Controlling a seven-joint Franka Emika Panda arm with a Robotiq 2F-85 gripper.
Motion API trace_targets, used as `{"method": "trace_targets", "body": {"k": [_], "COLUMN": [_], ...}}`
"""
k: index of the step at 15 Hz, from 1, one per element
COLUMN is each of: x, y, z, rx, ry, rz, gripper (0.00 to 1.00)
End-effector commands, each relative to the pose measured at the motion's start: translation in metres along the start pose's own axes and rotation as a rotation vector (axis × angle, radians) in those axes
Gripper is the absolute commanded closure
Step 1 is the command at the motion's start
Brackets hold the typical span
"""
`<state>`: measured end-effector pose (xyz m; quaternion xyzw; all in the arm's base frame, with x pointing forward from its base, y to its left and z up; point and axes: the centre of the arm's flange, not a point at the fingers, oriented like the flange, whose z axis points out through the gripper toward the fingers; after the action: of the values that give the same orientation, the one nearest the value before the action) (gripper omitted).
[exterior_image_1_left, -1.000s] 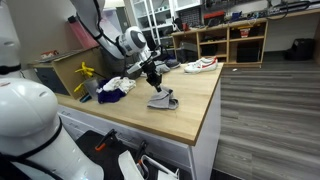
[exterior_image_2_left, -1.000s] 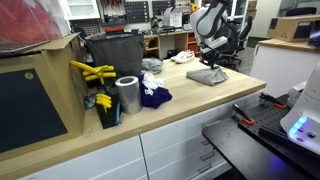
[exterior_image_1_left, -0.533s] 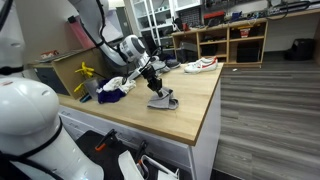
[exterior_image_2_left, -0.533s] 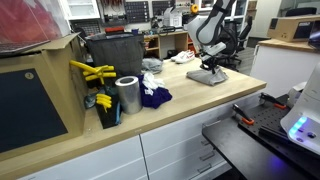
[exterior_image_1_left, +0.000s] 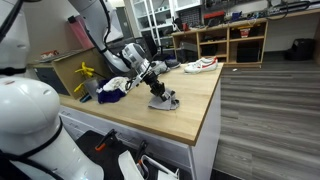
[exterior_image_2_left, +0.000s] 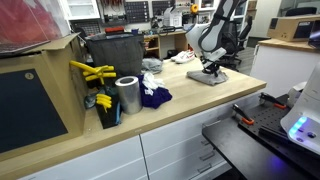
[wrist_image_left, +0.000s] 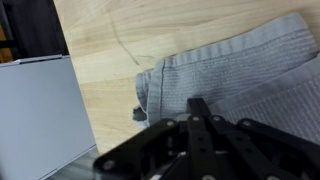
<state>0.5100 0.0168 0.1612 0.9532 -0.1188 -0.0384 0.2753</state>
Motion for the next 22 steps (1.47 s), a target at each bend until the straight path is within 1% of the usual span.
{"method": "trace_targets", "body": {"k": [1, 6, 9, 12, 17, 18, 19, 20, 21, 22], "x": [-0.003, -0.003, 0.001, -0.001, -0.008, -0.009, -0.010, -0.010, -0.011, -0.011], "y": [0.005, 0.003, -0.004, -0.002, 0.012, 0.015, 0.019, 0.021, 0.023, 0.024], "z": [0.015, 0.021, 0.030, 0.034, -0.003, -0.015, -0.029, -0.042, -0.058, -0.072], "rx": [-0.053, -0.073, -0.094, -0.106, -0.097, -0.090, -0.083, -0.072, -0.064, -0.054], "ry": [0.005, 0.018, 0.028, 0.035, 0.084, 0.091, 0.102, 0.106, 0.116, 0.127], "rz": [0.028, 0.037, 0.064, 0.096, 0.099, 0.098, 0.101, 0.099, 0.095, 0.091], "gripper": [1.00, 1.00, 1.00, 1.00, 1.00, 0.94, 0.92, 0.97, 1.00, 0.99]}}
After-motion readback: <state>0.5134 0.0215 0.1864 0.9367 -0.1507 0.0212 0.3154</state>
